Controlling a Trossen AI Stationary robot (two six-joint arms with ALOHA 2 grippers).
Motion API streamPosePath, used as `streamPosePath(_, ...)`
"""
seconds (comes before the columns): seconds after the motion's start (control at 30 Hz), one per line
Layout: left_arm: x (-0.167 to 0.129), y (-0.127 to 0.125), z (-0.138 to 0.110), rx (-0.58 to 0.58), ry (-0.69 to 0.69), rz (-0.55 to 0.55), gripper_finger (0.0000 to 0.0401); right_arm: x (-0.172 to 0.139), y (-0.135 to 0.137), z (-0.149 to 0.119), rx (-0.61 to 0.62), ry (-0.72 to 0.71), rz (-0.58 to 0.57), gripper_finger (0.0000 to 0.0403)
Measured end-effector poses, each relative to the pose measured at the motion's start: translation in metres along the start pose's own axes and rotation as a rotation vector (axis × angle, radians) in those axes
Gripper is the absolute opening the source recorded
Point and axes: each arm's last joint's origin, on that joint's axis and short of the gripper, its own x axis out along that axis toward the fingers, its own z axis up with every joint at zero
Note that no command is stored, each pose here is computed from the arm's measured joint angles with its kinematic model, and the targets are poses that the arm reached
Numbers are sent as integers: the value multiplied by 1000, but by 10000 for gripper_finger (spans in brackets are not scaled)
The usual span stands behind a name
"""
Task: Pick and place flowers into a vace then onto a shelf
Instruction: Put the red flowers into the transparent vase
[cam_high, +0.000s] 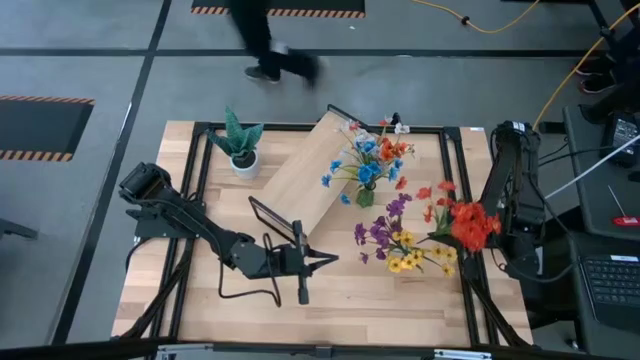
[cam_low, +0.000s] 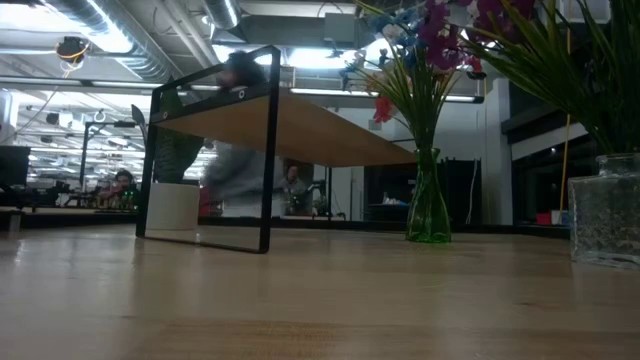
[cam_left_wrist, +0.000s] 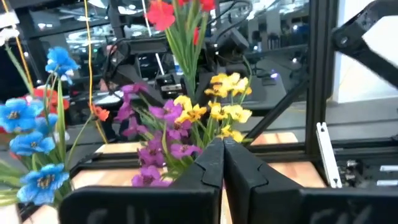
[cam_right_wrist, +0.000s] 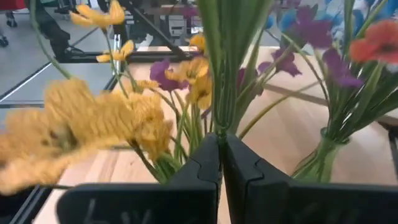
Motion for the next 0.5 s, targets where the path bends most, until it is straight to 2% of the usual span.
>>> streamPosePath(0.2,0,0,0,-16,-1,17,2,7,6,-19,59,-19,14,2)
streamPosePath(0.5,-1,-1,2,-19,-9,23,2,16,7,-40,87,-66,-26,2)
